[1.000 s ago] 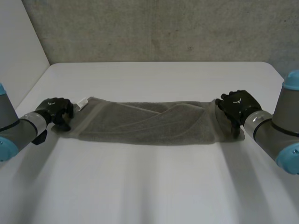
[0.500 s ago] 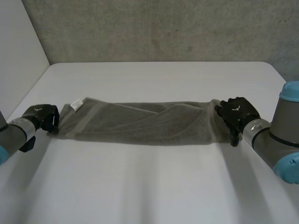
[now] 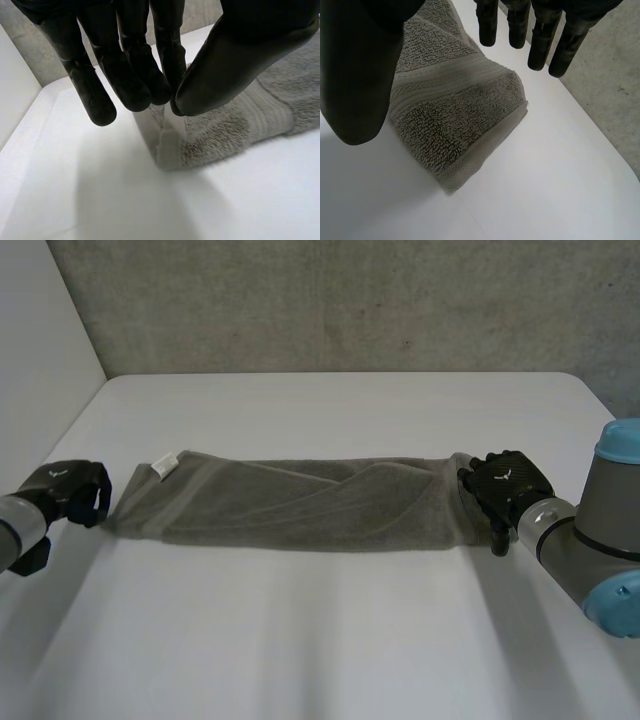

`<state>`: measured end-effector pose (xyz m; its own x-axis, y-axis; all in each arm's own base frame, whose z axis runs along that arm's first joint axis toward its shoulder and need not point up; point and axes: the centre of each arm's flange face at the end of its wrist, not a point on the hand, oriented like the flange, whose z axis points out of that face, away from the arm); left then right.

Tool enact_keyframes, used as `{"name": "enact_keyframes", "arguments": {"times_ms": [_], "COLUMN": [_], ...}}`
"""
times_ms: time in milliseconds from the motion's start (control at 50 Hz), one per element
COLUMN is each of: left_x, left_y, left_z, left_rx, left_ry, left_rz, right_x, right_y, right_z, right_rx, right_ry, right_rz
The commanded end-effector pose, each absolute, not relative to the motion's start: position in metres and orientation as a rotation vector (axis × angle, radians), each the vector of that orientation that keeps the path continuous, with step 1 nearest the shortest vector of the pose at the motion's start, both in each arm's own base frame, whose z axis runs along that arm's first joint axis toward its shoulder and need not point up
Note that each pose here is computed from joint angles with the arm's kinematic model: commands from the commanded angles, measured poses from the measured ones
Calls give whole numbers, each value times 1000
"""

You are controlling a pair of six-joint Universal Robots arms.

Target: Fold the towel.

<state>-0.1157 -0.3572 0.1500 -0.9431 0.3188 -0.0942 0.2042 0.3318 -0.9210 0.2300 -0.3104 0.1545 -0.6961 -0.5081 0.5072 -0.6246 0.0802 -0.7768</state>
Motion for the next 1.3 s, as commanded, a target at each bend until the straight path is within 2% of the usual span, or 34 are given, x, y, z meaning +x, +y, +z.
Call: {"name": "enact_keyframes", "arguments": {"times_ms": [20, 120, 220, 320, 440, 480, 560, 740, 1080, 1300], "left_x": [-100, -94, -104, -153, -173, -183, -189, -189, -190, -195], "left_y": [-336, -342, -358, -382, -410, -428, -443, -474, -473, -437], "left_z": [142, 143, 153, 168, 169, 163, 153, 122, 115, 135], "left_rx": [-434, -445, -505, -617, -599, -579, -573, -552, -556, -574], "left_ry": [-2484, -2441, -2367, -2208, -2166, -2173, -2197, -2267, -2280, -2298], "left_rz": [1642, 1700, 1778, 1831, 1889, 1909, 1893, 1860, 1833, 1752], "right_x": [232, 234, 234, 233, 233, 234, 233, 233, 230, 230], "right_y": [-309, -308, -307, -306, -307, -307, -307, -307, -310, -311], "right_z": [154, 154, 153, 151, 148, 146, 140, 136, 131, 131], "right_rx": [1182, 1189, 1190, 1193, 1191, 1195, 1199, 1201, 1198, 1202], "right_ry": [-2224, -2222, -2228, -2232, -2230, -2233, -2246, -2257, -2264, -2256], "right_rz": [1701, 1705, 1697, 1693, 1694, 1689, 1672, 1658, 1637, 1638]}}
